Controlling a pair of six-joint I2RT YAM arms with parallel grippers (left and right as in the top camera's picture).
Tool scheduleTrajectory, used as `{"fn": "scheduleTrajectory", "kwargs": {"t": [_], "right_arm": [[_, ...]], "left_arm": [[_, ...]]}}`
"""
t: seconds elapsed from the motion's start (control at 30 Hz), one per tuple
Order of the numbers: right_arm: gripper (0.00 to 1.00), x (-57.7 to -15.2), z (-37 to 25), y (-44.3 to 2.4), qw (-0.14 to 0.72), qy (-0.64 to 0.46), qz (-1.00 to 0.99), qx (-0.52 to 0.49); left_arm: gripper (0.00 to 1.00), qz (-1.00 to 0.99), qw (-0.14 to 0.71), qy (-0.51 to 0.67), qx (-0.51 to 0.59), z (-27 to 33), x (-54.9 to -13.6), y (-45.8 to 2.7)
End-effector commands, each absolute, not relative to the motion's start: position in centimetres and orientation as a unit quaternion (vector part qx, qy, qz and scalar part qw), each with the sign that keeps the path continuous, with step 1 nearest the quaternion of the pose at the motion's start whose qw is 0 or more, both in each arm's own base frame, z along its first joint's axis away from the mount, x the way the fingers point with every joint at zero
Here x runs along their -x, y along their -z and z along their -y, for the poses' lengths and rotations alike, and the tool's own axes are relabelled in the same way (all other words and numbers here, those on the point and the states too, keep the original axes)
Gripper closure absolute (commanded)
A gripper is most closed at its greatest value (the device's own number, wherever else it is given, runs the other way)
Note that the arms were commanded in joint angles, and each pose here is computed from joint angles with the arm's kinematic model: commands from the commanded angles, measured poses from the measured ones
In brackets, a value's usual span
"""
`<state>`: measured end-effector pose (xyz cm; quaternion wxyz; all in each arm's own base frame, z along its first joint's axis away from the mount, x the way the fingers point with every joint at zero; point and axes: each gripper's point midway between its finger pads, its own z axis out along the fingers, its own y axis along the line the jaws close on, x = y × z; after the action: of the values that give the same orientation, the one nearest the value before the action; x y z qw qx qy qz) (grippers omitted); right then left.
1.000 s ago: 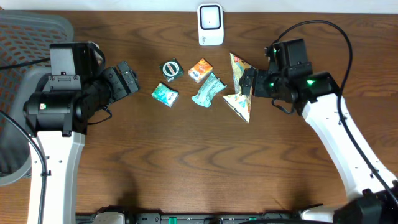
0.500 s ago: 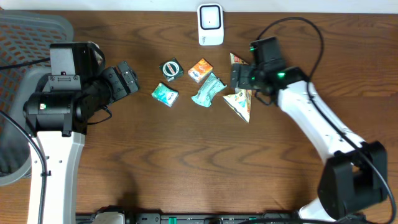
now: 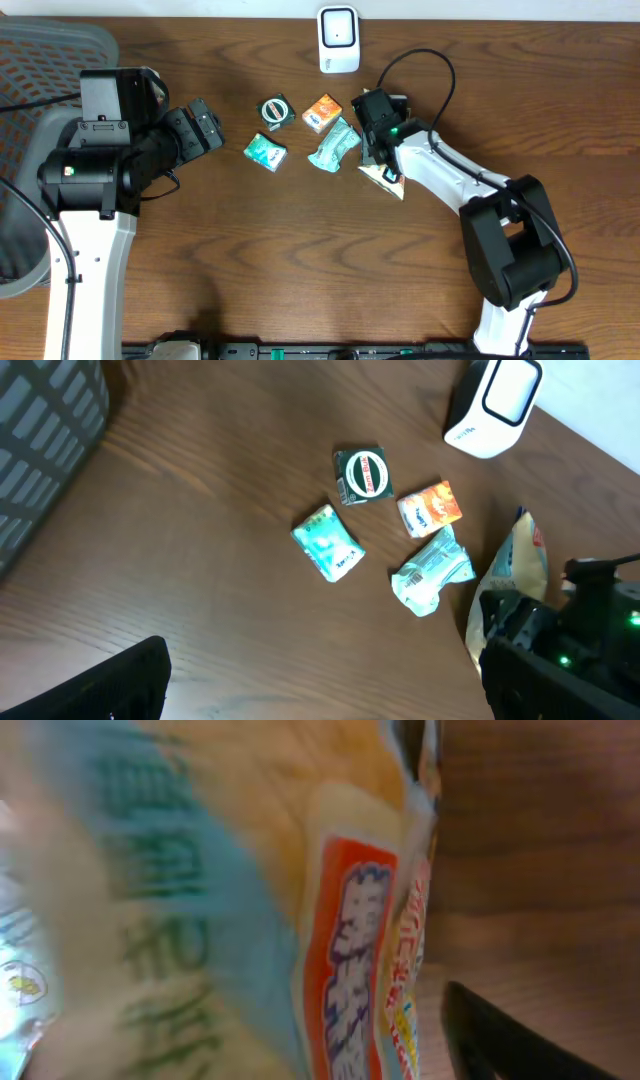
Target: Scan the item barcode
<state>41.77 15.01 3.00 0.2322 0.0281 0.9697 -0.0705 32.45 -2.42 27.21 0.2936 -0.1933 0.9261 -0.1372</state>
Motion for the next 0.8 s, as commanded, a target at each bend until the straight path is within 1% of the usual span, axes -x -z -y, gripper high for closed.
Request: {"fn": "scheduleTrajectory", "kwargs": {"t": [0.0,0.03,0.07,0.1,0.13,0.27,0.37,0.4,0.43,0.47,0.6,0.63,0.7,0.77], "right_arm": [[0.66,-41.9,-15.2,-3.4,0.236,0.069,-0.969,-0.031],[0.79,-42.0,-15.5,-3.8,0.236,0.058,-0.97,-0.03],[0.83,-42.0,-15.7,-4.0,0.236,0.051,-0.97,-0.03],[0.93,-42.0,-16.1,-4.7,0.237,0.035,-0.97,-0.029],[0.99,-42.1,-16.4,-5.4,0.24,0.019,-0.97,-0.026],[0.99,-42.9,-17.3,-10.1,0.259,-0.071,-0.963,-0.013],[0.99,-42.9,-17.1,-13.9,0.264,-0.165,-0.95,-0.001],[0.99,-42.6,-17.0,-15.4,0.256,-0.224,-0.94,0.013],[0.99,-42.4,-17.0,-15.9,0.25,-0.254,-0.934,0.019],[0.99,-41.9,-17.1,-16.9,0.233,-0.316,-0.919,0.037],[0.99,-39.9,-17.0,-18.6,0.181,-0.473,-0.859,0.082],[0.99,-39.6,-16.9,-18.7,0.175,-0.492,-0.849,0.086],[0.99,-38.7,-16.7,-18.8,0.146,-0.574,-0.8,0.095],[0.99,-38.4,-16.7,-17.8,0.125,-0.614,-0.774,0.093]], "left_arm": [[0.02,-0.926,0.295,0.133,0.193,2.2,-32.6,-27.2],[0.02,-0.926,0.295,0.133,0.193,2.2,-32.6,-27.2],[0.02,-0.926,0.295,0.133,0.193,2.2,-32.6,-27.2],[0.02,-0.926,0.295,0.133,0.193,2.2,-32.6,-27.2],[0.02,-0.926,0.295,0.133,0.193,2.2,-32.6,-27.2],[0.02,-0.926,0.295,0.133,0.193,2.2,-32.6,-27.2],[0.02,-0.926,0.295,0.133,0.193,2.2,-32.6,-27.2],[0.02,-0.926,0.295,0.133,0.193,2.2,-32.6,-27.2],[0.02,-0.926,0.295,0.133,0.193,2.2,-32.6,-27.2],[0.02,-0.926,0.295,0.133,0.193,2.2,-32.6,-27.2],[0.02,-0.926,0.295,0.133,0.193,2.2,-32.6,-27.2],[0.02,-0.926,0.295,0.133,0.193,2.2,-32.6,-27.2],[0.02,-0.926,0.295,0.133,0.193,2.2,-32.6,-27.2],[0.02,-0.926,0.295,0.133,0.193,2.2,-32.6,-27.2]]}}
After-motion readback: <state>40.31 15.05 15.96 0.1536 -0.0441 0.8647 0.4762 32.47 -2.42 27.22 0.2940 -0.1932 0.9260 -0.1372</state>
